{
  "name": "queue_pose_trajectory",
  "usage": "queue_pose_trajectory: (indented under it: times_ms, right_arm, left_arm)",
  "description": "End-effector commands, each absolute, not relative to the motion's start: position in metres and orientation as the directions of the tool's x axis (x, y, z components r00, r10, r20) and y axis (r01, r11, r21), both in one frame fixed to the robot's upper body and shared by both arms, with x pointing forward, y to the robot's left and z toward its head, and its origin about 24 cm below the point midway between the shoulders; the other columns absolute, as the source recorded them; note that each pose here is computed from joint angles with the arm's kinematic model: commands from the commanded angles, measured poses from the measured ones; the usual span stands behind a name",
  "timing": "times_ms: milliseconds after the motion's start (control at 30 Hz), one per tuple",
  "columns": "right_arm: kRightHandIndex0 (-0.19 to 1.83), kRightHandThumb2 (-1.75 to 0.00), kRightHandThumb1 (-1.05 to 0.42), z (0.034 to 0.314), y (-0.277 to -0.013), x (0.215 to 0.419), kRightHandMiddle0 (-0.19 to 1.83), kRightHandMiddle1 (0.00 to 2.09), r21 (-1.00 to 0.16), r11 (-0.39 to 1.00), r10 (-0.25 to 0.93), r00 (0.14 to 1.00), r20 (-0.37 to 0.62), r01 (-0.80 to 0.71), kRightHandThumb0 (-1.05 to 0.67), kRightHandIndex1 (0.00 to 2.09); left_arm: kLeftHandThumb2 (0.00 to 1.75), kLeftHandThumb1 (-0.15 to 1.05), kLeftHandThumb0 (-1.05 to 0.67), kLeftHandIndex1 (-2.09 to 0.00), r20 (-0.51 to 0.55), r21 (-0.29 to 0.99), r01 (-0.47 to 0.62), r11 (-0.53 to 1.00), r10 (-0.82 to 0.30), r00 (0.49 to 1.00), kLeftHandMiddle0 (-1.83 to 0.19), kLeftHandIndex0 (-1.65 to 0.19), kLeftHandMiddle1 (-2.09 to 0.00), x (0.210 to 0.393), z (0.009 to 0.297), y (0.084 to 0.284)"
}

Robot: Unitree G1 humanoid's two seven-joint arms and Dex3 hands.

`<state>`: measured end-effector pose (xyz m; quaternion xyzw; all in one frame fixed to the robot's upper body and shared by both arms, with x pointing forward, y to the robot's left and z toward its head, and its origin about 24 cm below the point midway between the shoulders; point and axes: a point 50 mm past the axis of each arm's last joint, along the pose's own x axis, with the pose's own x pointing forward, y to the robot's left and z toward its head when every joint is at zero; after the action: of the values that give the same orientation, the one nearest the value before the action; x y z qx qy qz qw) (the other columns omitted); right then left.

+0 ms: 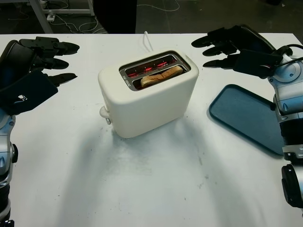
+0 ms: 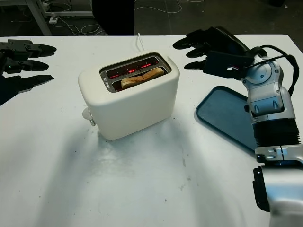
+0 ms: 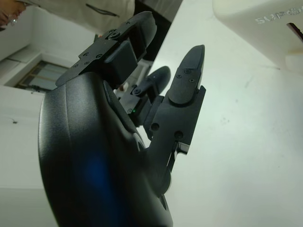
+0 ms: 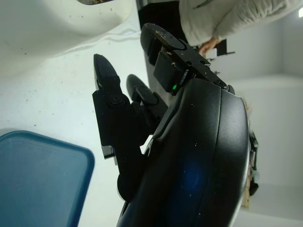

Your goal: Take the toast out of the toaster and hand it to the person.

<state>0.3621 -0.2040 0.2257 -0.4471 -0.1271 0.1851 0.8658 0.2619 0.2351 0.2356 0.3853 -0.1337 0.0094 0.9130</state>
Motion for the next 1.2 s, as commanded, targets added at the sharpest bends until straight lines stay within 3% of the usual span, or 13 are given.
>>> queue_pose_trajectory:
  times_ms: [0,1167]
  right_arm:
    - [0.8,0.0,-0.91,0.2222,-0.2077,0.3603,0.72,0.01,-0.82,0.54,0.433,0.898,0.074,-0.192,-0.25,0.01]
    - [0.87,0.0,-0.89,0.2148,-0.2097,0.3615,0.76,0.01,-0.814,0.551,0.417,0.906,0.075,-0.186,-0.3,0.03]
  left_arm:
    - [0.0,0.82,-0.24,-0.03,0.253,0.705,-0.123,0.699,-0.087,0.963,-0.8,-0.83,-0.3,0.2606,0.2333,0.2332]
    - [0.0,0.83,-0.23,-0.02,0.265,0.696,-0.127,0.707,-0.089,0.96,-0.8,-0.84,-0.32,0.2612,0.2318,0.2304]
